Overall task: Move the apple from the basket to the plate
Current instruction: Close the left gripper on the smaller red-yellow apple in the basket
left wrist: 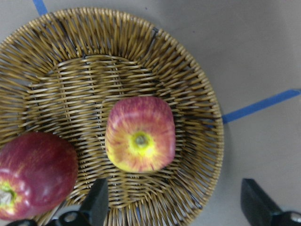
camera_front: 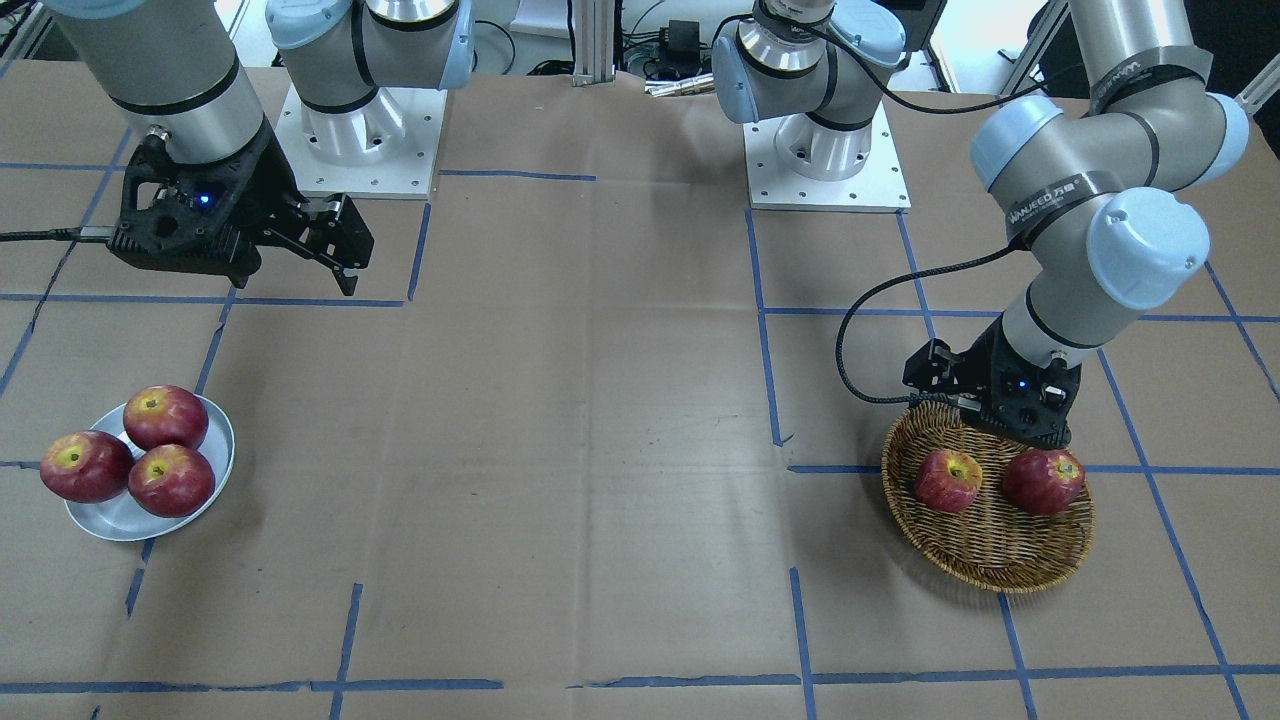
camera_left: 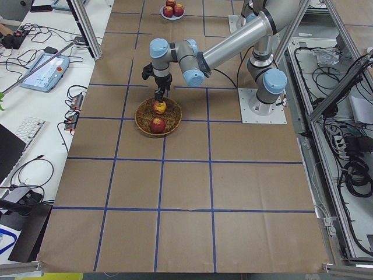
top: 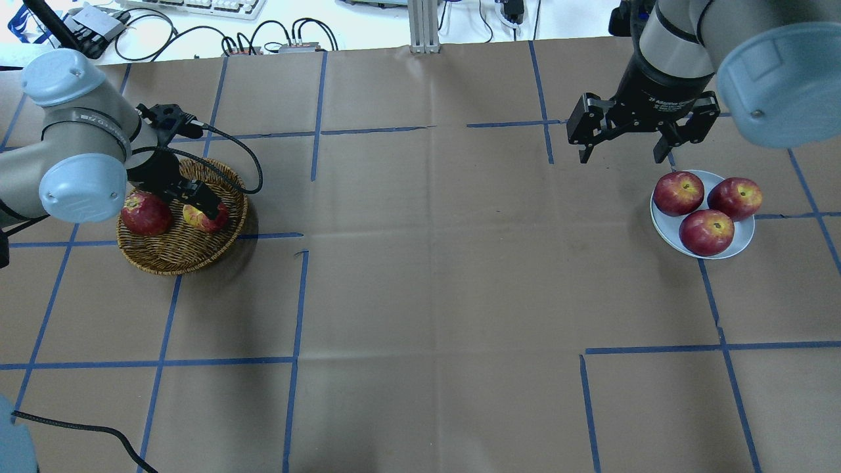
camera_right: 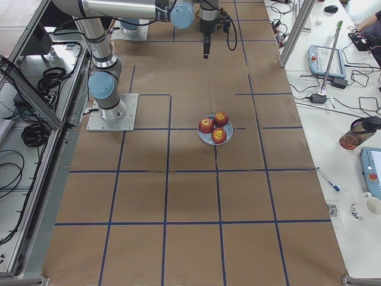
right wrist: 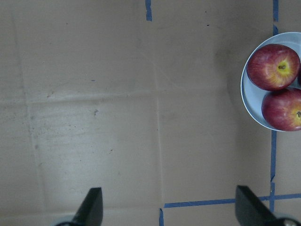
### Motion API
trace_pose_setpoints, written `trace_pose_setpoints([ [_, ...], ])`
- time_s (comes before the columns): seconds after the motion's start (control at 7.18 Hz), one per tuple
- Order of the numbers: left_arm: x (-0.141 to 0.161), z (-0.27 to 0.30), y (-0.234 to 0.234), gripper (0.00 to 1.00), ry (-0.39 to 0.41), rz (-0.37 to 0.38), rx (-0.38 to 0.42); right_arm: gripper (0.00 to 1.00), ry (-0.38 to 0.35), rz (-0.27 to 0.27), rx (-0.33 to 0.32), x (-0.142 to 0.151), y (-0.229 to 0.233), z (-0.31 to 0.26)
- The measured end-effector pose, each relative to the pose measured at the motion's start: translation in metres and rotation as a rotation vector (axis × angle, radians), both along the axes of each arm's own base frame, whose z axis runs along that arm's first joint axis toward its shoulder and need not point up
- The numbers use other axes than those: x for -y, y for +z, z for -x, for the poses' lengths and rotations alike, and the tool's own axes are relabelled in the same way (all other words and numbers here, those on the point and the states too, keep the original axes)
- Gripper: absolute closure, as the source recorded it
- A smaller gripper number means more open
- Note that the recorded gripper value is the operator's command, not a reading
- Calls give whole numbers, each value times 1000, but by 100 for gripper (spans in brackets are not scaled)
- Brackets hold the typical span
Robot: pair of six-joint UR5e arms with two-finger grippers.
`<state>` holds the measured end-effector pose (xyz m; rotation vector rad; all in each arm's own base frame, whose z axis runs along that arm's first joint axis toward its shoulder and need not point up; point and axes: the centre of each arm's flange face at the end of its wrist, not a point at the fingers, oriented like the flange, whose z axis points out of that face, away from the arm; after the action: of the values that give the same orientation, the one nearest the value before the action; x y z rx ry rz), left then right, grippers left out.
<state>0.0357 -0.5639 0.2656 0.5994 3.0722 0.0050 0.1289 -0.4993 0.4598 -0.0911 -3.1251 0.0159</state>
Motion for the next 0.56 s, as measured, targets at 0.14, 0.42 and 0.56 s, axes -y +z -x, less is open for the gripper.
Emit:
trace_pose_setpoints([
  [0.14,4,-3,-9,2,-14,4,1,0,0,0,0,0,0,0],
  [0.42,14,-7,-31,1,-43,17,4,0,0,1,1,0,0,0],
  [0.56,18,-8,-41,1,-51,17,5,0,0,0,0,0,0,0],
])
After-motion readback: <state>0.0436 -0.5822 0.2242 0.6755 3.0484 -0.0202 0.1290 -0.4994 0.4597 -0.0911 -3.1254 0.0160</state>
